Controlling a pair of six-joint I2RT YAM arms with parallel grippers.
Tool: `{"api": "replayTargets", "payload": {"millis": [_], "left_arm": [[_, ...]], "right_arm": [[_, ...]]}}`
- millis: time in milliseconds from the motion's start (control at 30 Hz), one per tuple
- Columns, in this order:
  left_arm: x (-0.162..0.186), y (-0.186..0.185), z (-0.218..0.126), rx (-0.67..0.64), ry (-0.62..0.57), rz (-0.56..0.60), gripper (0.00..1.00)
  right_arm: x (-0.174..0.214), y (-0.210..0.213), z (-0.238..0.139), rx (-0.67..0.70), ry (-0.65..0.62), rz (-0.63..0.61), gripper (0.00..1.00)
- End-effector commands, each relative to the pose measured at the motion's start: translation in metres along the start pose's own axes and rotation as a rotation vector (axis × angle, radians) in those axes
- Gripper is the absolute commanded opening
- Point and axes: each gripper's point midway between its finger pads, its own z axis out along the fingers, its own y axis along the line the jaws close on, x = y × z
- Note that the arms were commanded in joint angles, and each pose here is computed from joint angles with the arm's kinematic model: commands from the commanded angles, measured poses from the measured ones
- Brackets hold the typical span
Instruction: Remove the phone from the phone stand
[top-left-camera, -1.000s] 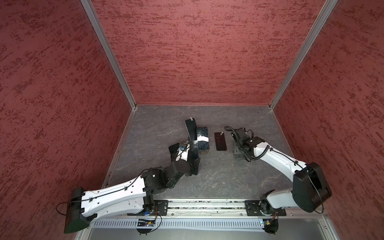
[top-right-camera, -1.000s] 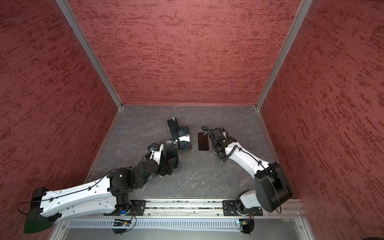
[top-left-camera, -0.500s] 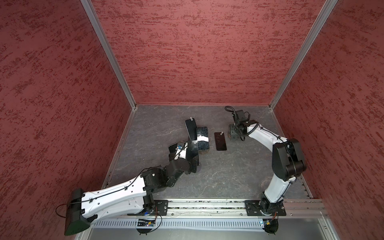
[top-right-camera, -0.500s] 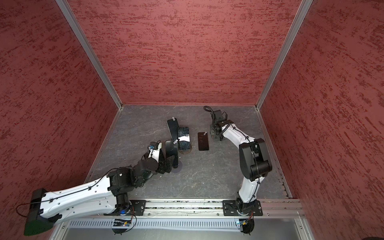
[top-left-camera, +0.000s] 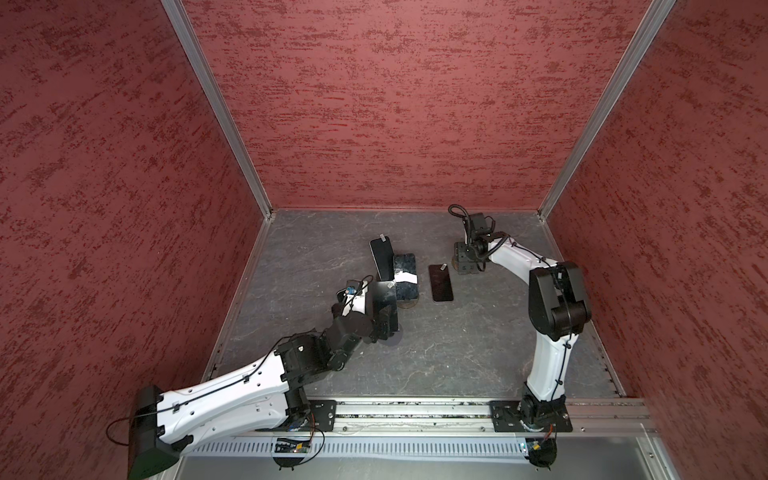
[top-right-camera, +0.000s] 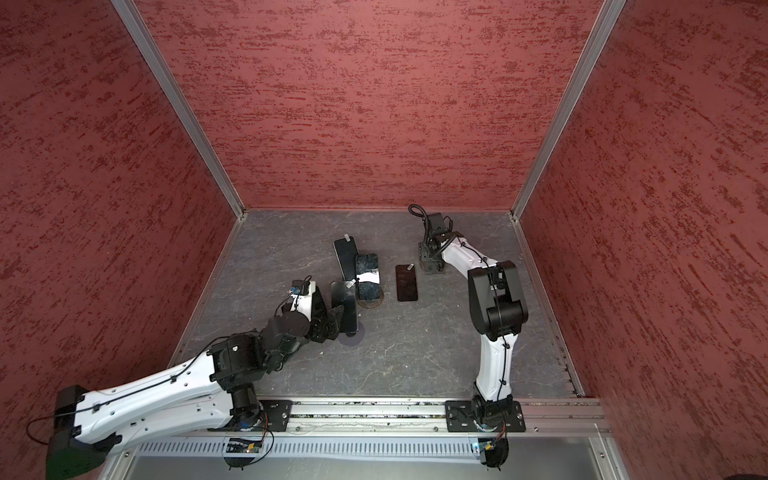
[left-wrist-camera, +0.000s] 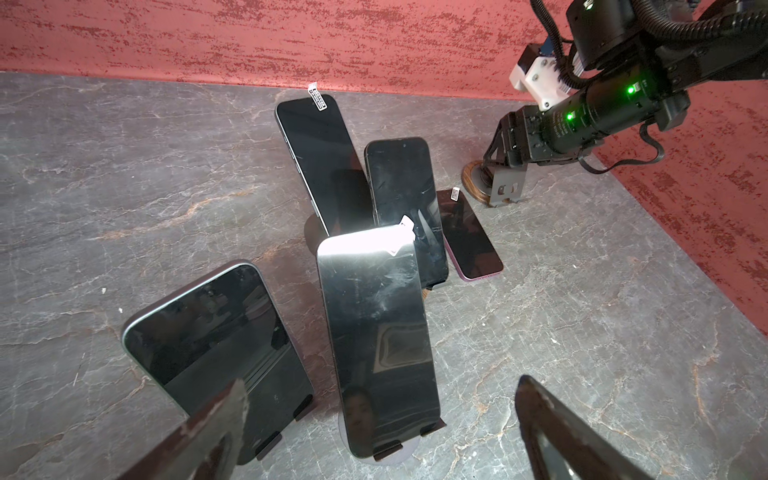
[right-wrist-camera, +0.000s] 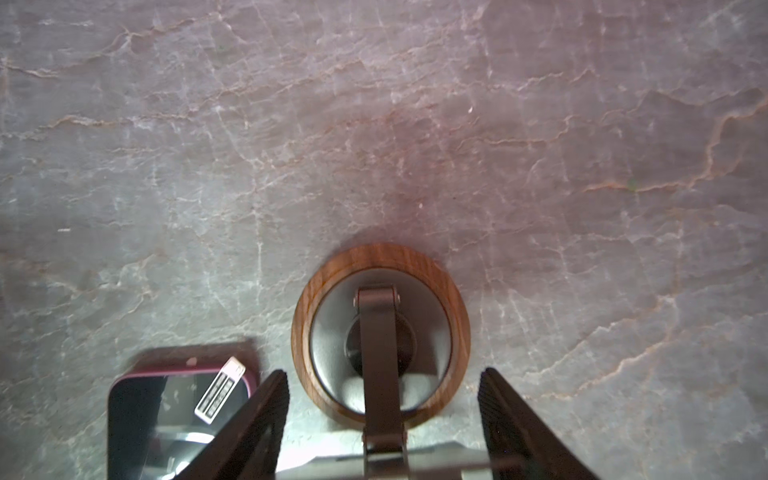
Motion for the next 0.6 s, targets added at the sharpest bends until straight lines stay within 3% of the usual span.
{"api": "replayTargets", "payload": {"millis": [0,267,400,567], "left_arm": [[0.000,-0.004,0.003,0.011,0.017,-0.003,1.00],[-0.001,-0.011,0.008,0.017,0.038,0.026,1.00],[-0.003,-0.012,0.007,0.016,0.040,0.026,1.00],[-0.002,-0.010,0.005,0.015,0.037,0.014,1.00]], "right_arm": [[-0.006,0.001,0.001,-0.011,0.003,-0.011,0.72],[-0.012,-0.001,-0.006,0.000,-0.004,0.001,0.85],[-0.023,-0.002,-0.025,-0.004,-0.040,0.016,0.97],[-0.027,-0.008,-0.050,0.000,-0.081,0.055,0.99]]}}
